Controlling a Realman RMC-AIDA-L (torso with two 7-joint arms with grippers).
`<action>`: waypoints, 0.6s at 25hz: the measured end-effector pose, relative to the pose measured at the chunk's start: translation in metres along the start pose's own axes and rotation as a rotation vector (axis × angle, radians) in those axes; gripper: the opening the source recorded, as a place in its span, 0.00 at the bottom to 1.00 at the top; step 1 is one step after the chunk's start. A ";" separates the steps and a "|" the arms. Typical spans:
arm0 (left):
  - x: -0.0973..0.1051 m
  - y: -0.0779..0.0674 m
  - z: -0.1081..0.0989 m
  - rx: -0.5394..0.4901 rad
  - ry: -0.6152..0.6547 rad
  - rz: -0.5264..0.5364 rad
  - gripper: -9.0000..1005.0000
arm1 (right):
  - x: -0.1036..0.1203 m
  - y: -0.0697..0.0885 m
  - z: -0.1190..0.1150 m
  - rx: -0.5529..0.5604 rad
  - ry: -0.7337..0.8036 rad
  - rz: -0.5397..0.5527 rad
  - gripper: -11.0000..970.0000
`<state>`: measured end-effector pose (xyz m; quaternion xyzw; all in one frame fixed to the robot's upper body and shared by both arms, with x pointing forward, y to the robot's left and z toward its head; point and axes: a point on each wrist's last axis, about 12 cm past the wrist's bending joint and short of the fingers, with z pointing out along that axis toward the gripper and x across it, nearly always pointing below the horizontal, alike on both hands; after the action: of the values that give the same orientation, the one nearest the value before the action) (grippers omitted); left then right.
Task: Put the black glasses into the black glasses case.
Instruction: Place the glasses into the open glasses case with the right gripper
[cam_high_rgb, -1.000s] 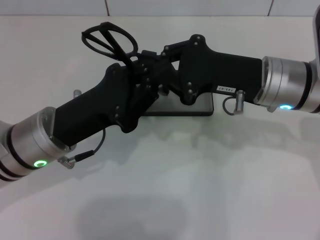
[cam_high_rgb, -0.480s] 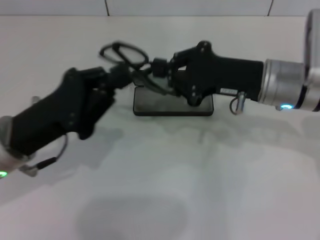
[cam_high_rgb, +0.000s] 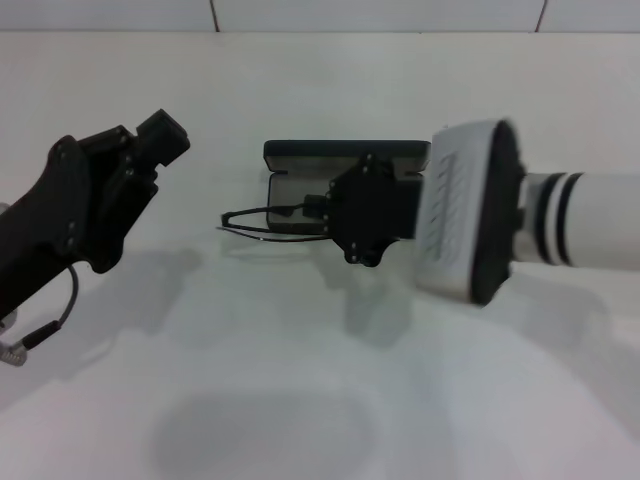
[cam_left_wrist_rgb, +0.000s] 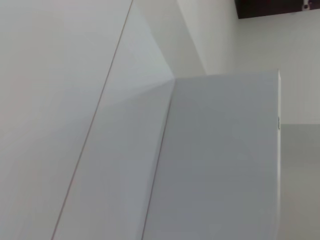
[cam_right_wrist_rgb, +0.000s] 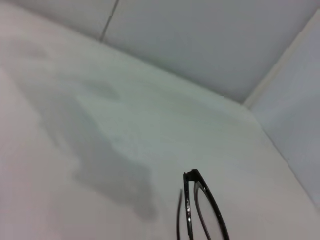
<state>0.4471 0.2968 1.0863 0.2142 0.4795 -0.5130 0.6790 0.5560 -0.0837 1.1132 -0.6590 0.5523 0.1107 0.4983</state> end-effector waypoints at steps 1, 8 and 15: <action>-0.001 0.000 -0.001 -0.005 -0.003 0.002 0.05 | 0.000 0.002 0.002 0.008 0.014 -0.018 0.04; -0.001 0.000 -0.003 -0.020 -0.010 0.002 0.05 | 0.005 0.000 0.005 0.105 0.071 -0.071 0.04; 0.000 -0.001 -0.002 -0.021 -0.012 -0.001 0.05 | 0.016 0.002 0.004 0.150 0.106 -0.068 0.04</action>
<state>0.4455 0.2984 1.0852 0.2037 0.4811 -0.5097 0.6836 0.5622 -0.0900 1.0991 -0.6432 0.5619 0.0169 0.5199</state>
